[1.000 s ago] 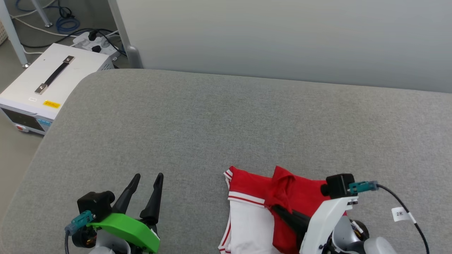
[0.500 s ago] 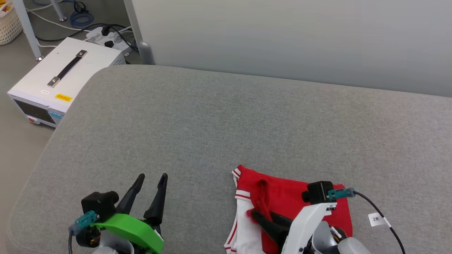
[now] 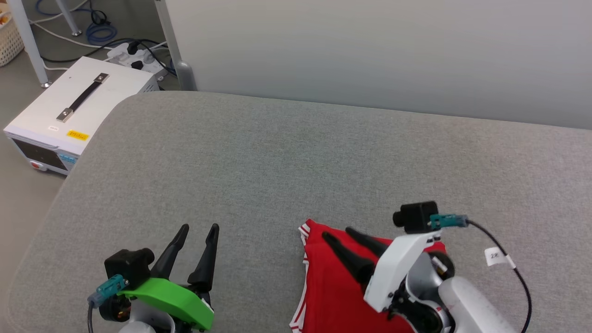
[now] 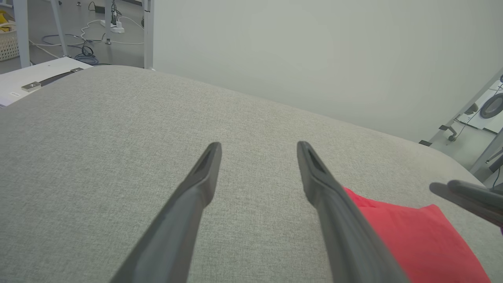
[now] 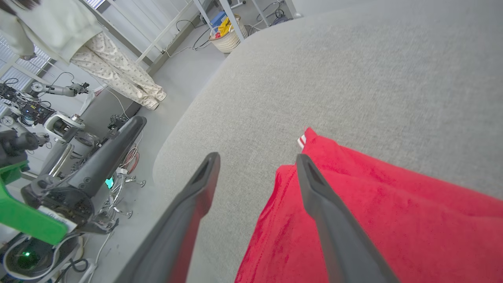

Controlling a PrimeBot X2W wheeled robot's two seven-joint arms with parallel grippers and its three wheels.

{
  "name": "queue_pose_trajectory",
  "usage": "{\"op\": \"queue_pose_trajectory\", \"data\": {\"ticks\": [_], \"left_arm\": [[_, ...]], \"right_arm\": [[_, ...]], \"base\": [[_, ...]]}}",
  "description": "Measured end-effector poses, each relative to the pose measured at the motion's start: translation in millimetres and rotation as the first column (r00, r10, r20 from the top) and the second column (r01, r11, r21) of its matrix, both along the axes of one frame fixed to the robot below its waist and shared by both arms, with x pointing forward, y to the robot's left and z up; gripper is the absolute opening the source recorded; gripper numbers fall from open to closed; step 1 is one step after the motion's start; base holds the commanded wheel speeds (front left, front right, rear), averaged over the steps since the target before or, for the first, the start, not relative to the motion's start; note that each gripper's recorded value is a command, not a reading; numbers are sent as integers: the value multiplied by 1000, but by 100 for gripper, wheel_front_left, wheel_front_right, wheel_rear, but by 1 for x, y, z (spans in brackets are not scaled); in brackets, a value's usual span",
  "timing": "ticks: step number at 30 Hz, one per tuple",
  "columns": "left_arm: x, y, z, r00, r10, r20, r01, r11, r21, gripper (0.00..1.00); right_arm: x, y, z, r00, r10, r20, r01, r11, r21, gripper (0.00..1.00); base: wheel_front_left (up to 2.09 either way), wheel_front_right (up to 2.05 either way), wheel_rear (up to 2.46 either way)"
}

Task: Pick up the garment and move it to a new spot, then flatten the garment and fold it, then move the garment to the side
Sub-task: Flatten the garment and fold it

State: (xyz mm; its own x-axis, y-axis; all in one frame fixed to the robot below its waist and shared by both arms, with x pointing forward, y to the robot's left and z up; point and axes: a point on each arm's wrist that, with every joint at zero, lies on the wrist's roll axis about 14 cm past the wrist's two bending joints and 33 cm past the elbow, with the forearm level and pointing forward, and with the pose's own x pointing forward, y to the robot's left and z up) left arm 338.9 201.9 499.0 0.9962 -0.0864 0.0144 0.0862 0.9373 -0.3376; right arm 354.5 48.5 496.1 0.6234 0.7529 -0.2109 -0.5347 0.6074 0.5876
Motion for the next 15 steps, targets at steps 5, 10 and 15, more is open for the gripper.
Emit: {"op": "queue_pose_trajectory", "data": {"ticks": [5, 10, 15], "left_arm": [[5, -9, 7, 999, -21, 25, 21, 1000, -5, 100], [11, -21, 29, 994, -45, 103, 46, 999, -9, 100], [14, -29, 35, 989, -52, 137, 53, 999, -1, 100]], "right_arm": [[42, -57, 37, 928, -64, 368, 149, 967, -207, 100], [69, -121, 77, 796, -174, 580, 356, 909, -216, 100], [68, -186, 96, 675, -289, 679, 525, 835, -166, 100]], "base": [[0, 0, 0], [0, 0, 0], [0, 0, 0]]}}
